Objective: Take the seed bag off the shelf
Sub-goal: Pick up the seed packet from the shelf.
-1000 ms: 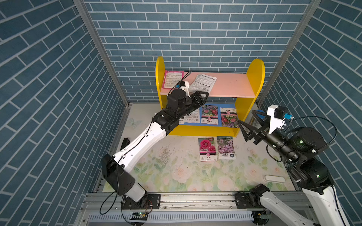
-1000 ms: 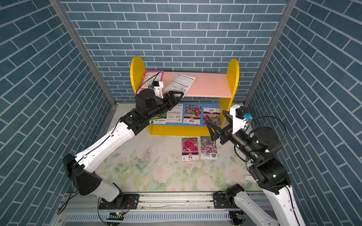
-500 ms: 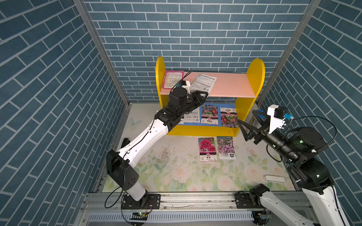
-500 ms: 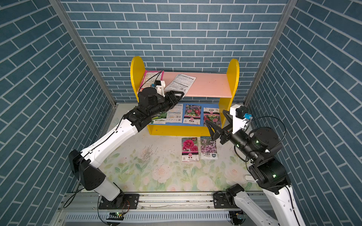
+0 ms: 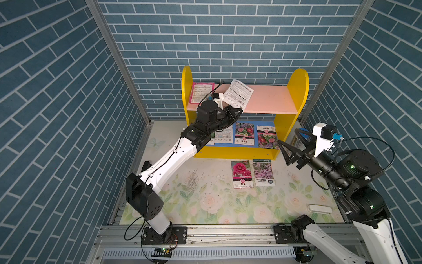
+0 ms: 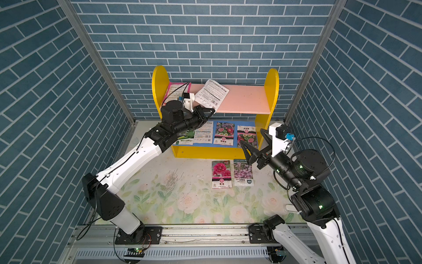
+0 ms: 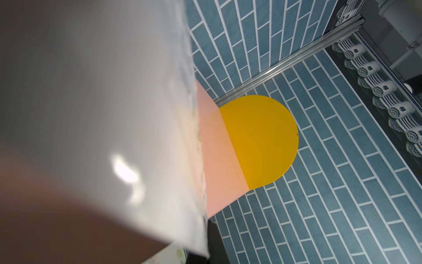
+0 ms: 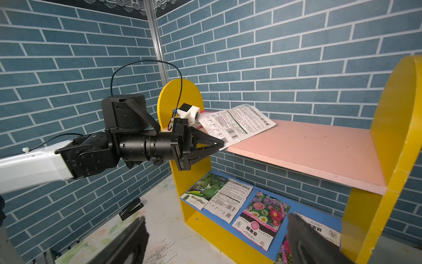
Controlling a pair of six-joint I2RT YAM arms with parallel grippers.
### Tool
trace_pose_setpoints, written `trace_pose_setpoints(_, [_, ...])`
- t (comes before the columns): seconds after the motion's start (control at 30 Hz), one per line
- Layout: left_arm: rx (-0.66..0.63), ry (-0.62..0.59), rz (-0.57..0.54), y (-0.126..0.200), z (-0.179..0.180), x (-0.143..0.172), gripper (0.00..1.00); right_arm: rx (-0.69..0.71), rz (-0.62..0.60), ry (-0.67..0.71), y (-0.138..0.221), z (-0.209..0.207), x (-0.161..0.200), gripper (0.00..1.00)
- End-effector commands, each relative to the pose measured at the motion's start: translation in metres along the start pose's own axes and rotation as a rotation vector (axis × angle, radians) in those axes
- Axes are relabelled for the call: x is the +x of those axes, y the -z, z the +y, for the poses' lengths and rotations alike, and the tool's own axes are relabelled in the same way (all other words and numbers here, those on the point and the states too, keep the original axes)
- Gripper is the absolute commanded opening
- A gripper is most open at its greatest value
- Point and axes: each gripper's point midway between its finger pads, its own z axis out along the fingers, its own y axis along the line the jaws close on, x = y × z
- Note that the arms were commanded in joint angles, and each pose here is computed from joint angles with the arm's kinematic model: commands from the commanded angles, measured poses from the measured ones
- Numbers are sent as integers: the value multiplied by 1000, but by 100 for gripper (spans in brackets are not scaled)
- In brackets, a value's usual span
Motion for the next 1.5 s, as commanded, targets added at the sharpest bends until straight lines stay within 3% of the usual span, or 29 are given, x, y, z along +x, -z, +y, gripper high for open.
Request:
trace_pose_setpoints(0.0, [24, -22, -53, 8, -5, -15, 2, 10, 4, -6, 1, -2, 4, 96])
trace_pose_setpoints(0.13, [75, -64, -47, 17, -18, -13, 0, -4, -8, -43, -3, -1, 9, 96])
trace_pose_setpoints(0.47, [313, -300, -72, 70, -76, 3, 0, -229, -158, -367, -34, 16, 28, 91])
trace_pose_setpoints(0.73, [470, -391, -82, 111, -97, 32, 0, -429, -255, -477, -56, 32, 9, 89])
trace_pose_setpoints(1.1, [544, -464, -56, 121, -121, 75, 0, -651, -349, -544, -71, 47, -24, 80])
trace_pose_setpoints(1.33, [535, -476, -38, 116, -122, 87, 0, -686, -380, -528, -71, 50, -38, 71])
trace_pose_setpoints(1.47, [537, -478, -31, 115, -121, 91, 0, -689, -394, -518, -71, 50, -45, 60])
